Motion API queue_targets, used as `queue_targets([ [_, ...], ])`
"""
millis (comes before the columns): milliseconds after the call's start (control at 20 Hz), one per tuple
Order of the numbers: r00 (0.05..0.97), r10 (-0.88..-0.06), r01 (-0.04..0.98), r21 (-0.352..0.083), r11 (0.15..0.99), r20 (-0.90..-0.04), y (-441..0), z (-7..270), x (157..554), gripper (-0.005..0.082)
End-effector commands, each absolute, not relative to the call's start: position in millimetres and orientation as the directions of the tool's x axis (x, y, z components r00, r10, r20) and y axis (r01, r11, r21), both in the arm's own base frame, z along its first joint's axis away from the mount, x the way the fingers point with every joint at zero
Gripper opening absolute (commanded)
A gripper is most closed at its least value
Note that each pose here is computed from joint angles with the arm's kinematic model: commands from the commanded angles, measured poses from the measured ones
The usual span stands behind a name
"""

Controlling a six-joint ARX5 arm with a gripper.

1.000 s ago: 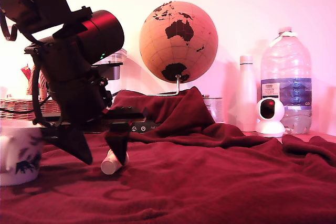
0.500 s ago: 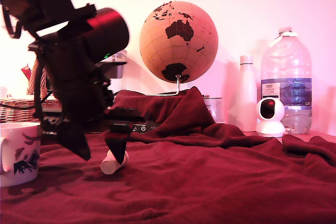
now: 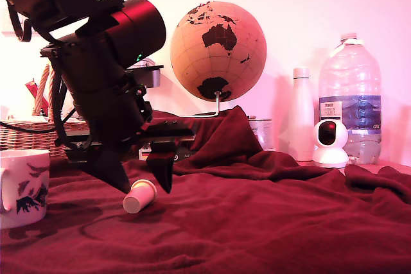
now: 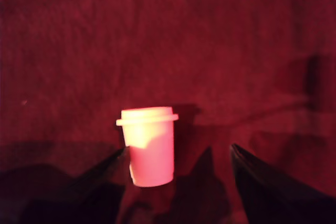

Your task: Pick up the coffee capsules on the table and drop them inside the coffee cup

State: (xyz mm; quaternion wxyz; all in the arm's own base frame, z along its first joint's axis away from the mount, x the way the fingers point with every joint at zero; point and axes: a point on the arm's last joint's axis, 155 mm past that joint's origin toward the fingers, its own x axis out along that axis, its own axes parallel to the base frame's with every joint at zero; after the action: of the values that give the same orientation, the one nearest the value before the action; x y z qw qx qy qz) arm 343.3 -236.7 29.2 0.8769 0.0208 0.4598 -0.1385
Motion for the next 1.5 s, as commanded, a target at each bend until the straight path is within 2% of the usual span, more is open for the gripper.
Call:
queue_targets([
  [0, 0.549, -0.224, 0.243, -0.102, 0.965, -0.805, -233, 33, 348, 0.0545],
  [250, 0.525, -0.245, 0.237, -0.136, 0.962, -0.815, -229, 29, 350, 0.0545],
  [850, 0.484, -0.231, 0.249, -0.121, 0.961, -0.844, -231, 1, 347, 0.0543],
  [1050, 0.484, -0.231, 0.249, -0.120, 0.961, -0.844, -231, 1, 347, 0.0442],
  [1250, 0.480, -0.229, 0.255, -0.115, 0.960, -0.847, -230, 1, 347, 0.0281],
  [1450, 0.480, -0.229, 0.268, -0.107, 0.957, -0.847, -230, 1, 347, 0.0179],
])
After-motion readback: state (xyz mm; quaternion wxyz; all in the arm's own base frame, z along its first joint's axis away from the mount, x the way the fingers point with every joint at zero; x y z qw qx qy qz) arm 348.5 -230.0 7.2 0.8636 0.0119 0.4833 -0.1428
